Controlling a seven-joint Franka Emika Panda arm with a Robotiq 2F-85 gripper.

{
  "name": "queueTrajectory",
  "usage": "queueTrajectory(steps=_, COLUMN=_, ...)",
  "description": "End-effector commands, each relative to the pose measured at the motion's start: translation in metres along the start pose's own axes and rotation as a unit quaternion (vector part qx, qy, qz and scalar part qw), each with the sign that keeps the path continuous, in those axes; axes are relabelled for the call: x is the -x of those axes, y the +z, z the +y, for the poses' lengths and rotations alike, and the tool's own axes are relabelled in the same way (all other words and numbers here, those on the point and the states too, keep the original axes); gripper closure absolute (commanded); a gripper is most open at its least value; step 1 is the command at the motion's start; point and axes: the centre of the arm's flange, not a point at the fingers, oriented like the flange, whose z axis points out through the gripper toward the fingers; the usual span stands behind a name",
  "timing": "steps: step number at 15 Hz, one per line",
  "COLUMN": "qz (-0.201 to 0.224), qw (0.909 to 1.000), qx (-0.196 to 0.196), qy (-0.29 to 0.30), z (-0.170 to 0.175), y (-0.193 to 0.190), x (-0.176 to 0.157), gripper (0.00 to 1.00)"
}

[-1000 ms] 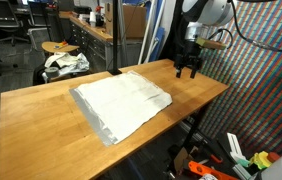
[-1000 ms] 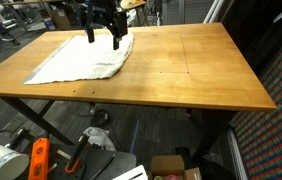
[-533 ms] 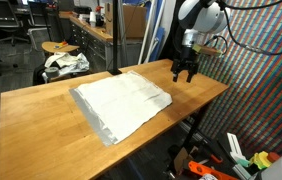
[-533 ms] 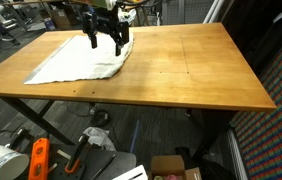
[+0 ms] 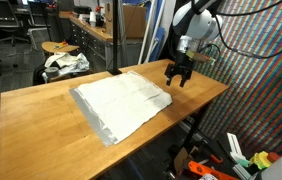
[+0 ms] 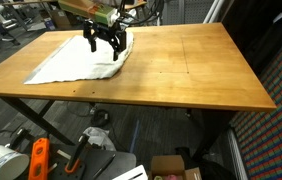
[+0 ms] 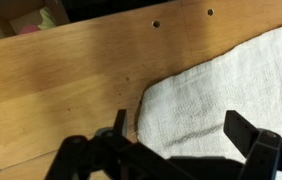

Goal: Fold the towel in half

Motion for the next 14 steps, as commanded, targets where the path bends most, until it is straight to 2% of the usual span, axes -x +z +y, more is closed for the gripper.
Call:
queueTrajectory(steps=1, qz=0.025, qw=0.9996, qx=-0.01, qy=-0.004, z=0.0, y=0.009, x=-0.011, gripper=0.0)
queueTrajectory(steps=5, qz=0.037, qw=0.9993, qx=-0.007, qy=0.001, z=0.001, y=0.023, x=-0.023, gripper=0.0)
queueTrajectory(steps=14, qz=0.03, qw=0.9995, qx=-0.012, qy=0.004, z=0.008, y=0.047, x=-0.033, gripper=0.0)
